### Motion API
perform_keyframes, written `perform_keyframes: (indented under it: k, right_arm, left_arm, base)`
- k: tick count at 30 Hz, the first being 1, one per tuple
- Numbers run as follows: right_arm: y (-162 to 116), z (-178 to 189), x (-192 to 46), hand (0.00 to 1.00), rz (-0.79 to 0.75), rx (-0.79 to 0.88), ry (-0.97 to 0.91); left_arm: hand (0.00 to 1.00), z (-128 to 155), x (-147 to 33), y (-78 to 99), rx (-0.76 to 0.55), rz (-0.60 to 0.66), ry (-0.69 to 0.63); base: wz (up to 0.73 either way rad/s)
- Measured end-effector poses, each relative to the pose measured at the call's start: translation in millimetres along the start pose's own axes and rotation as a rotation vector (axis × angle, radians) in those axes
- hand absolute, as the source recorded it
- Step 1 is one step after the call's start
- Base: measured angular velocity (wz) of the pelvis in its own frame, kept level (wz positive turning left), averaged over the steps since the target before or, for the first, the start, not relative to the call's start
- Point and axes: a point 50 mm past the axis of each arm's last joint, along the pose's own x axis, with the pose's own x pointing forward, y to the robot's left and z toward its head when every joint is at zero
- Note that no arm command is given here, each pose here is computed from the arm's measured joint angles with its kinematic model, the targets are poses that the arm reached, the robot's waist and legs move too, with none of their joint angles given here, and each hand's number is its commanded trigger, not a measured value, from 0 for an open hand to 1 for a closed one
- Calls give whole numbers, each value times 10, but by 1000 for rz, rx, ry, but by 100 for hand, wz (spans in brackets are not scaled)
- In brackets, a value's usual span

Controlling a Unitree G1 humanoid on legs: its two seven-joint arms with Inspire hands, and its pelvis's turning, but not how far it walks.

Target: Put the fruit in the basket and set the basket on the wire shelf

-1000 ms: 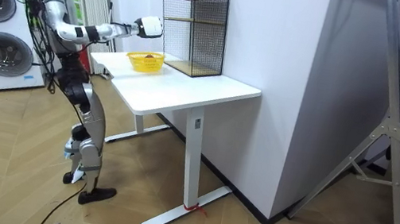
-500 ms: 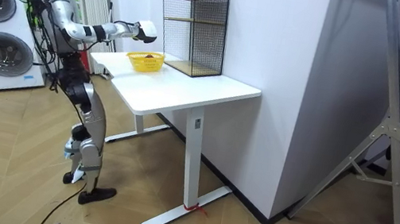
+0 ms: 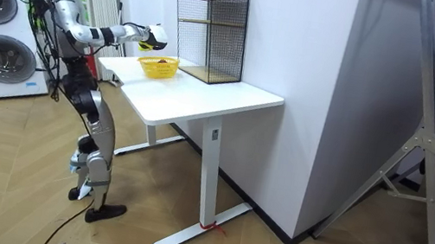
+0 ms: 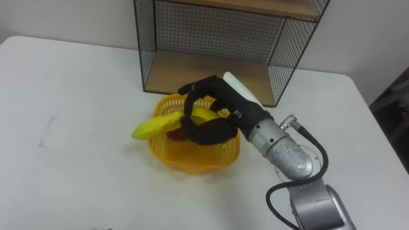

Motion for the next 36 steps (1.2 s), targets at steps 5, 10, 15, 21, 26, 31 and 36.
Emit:
perform_keyframes:
  k: [5,10,15,21,26,31,36]
  right_arm:
    - [0,-1,-1,0,0,0,0]
    - [7,-12,-8,0,-1,-2,6]
    - [7,-16,-8,0,-3,-30,16]
    - [4,-10,-6,0,-12,-58,22]
    - [4,-12,-7,0,-12,-58,22]
    - [2,-18,-10,0,-15,-57,25]
    - [-1,-22,-10,0,-23,-56,26]
  left_arm:
    - [0,-17,-1,-10,12,-6,6]
    - [0,-24,-4,-19,17,-9,7]
    - [0,-24,-4,-23,21,-11,6]
    - [0,-25,-5,-24,21,-11,6]
    - [0,-25,-4,-23,21,-11,7]
    - [0,-23,-5,-26,33,-14,4]
    - [0,-18,-6,-42,58,-22,0]
  base:
    - [0]
    - [0]
    - [0]
    - [0]
    - [0]
    - [2]
    - [5]
